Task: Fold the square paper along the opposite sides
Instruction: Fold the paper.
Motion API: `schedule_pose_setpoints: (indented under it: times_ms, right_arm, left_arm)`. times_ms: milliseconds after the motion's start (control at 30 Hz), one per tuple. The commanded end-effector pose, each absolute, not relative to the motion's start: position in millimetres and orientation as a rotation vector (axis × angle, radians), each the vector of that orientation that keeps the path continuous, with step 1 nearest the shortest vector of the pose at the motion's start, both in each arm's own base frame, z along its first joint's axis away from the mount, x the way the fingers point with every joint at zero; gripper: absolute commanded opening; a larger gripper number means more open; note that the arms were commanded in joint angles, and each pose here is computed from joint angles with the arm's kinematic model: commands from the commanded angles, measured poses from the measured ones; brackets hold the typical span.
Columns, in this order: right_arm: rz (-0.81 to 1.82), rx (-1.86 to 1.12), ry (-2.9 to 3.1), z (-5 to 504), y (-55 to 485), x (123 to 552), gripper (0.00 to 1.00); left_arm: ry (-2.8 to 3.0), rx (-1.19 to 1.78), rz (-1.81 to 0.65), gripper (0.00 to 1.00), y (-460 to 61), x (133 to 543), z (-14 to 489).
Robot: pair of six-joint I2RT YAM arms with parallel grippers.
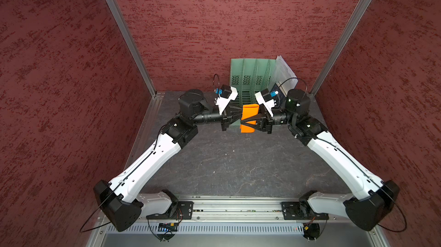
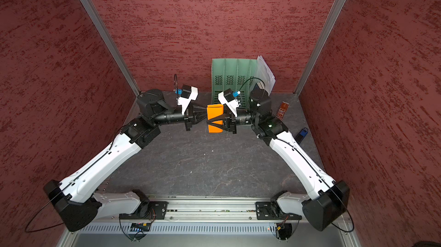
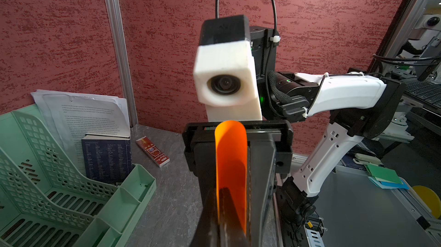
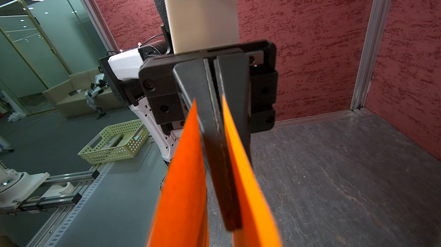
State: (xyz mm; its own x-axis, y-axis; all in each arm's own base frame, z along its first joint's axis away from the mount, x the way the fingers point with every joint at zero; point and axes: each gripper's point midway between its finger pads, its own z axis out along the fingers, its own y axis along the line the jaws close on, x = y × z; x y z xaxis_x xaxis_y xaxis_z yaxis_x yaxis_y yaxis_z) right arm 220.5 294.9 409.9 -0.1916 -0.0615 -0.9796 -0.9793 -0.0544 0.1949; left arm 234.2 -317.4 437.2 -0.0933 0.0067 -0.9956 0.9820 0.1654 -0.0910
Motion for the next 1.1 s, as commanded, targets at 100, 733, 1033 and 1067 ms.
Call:
schedule_pose_setpoints:
  times_ms: [100, 733, 1033, 1067]
  right_arm:
    - [1.358, -1.214, 1.312, 424.7, 296.2, 215.0, 0.24]
    - [1.359, -1.215, 1.305, 425.8, 295.7, 213.8, 0.26]
    - [1.363, -1.215, 1.307, 424.8, 296.4, 214.5, 0.25]
    - [1.364, -1.215, 1.309, 424.5, 296.4, 214.6, 0.25]
  left_arm:
    - [1.317, 1.05, -1.129, 0.0, -313.3, 230.7, 446.7]
    - [1.318, 1.043, -1.131, 0.0, -312.9, 231.3, 444.4]
    - [1.312, 1.04, -1.125, 0.0, -311.8, 231.2, 446.8]
    - [1.311, 1.041, -1.126, 0.0, -311.7, 230.9, 447.2]
